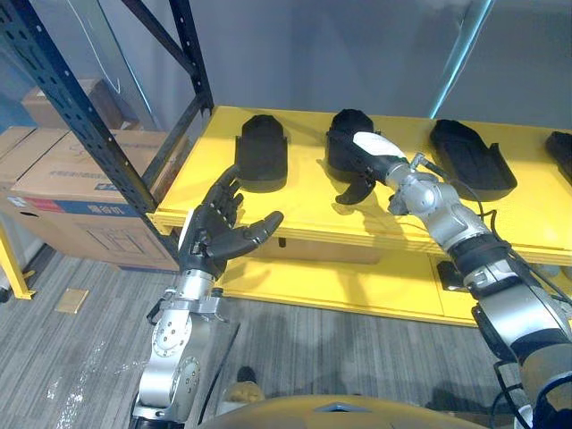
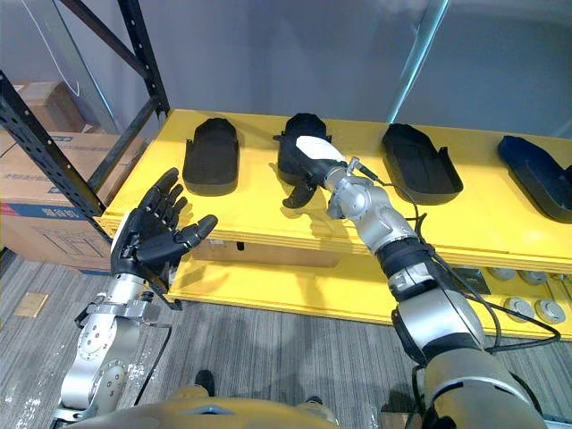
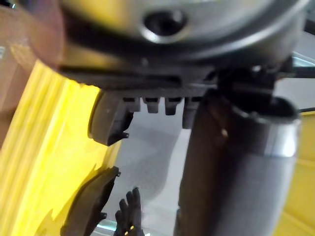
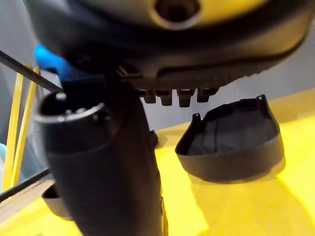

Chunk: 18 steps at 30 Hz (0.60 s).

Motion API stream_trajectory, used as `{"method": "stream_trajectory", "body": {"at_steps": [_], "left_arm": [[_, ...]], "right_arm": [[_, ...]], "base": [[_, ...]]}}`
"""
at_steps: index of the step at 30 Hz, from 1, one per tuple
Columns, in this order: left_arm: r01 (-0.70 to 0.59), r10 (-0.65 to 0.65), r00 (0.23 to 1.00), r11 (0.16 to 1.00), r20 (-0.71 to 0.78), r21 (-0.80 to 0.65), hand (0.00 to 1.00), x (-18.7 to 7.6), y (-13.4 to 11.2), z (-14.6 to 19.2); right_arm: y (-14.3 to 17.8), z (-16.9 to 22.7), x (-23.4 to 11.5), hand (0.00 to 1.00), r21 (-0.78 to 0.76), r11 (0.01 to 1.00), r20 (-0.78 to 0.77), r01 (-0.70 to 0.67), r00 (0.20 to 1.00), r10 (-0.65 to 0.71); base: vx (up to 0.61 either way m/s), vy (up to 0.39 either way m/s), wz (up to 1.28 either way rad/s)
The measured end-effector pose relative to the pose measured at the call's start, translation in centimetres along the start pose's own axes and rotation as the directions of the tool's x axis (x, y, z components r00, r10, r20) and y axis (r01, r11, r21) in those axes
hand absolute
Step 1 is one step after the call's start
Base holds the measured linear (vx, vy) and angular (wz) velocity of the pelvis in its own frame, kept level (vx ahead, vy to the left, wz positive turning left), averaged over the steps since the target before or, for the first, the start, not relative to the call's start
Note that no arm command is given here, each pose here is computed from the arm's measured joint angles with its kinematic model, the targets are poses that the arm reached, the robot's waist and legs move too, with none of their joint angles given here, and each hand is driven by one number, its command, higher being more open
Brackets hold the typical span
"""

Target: Walk over and take three plastic housings, then place them on the shelf

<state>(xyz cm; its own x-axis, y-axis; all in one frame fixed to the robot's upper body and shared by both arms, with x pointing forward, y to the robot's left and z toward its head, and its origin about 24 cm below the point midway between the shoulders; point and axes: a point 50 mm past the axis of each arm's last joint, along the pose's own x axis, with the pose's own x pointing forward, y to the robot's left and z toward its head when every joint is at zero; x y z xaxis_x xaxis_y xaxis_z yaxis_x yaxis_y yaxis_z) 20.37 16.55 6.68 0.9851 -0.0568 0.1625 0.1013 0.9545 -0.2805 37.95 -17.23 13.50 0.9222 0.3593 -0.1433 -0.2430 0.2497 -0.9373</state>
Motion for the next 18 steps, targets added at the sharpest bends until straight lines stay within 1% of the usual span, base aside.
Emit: {"method": "stream_trajectory", "body": {"at_steps": [2,7,13,18], "left_arm": [[-0.004,0.004,1.000,1.000,0.001,-0.007,1.00,0.0,-0.1,0.0],[0.017,-0.017,1.000,1.000,-0.013,-0.016,1.00,0.2,-0.6,-0.2],[0.015,-0.015,1.000,1.000,-0.017,-0.027,1.00,0.2,-0.8,-0.4],[0.033,-0.035,0.998,0.999,-0.057,-0.032,1.00,0.3,-1.3,-1.1]], "right_arm": [[-0.1,-0.1,0.2,1.00,-0.005,1.000,-0.008,-0.027,1.000,0.027],[-1.8,-0.3,0.3,1.00,-0.057,0.996,-0.038,-0.065,0.997,0.063],[-2.5,-0.8,0.5,1.00,-0.053,0.994,-0.089,-0.097,0.992,0.092],[-2.8,-0.4,0.7,1.00,-0.061,0.987,-0.088,-0.148,0.986,0.142]], "base": [[0.00,0.000,0.00],[0.00,0.000,0.00],[0.04,0.002,-0.07],[0.01,-0.001,-0.02]]}}
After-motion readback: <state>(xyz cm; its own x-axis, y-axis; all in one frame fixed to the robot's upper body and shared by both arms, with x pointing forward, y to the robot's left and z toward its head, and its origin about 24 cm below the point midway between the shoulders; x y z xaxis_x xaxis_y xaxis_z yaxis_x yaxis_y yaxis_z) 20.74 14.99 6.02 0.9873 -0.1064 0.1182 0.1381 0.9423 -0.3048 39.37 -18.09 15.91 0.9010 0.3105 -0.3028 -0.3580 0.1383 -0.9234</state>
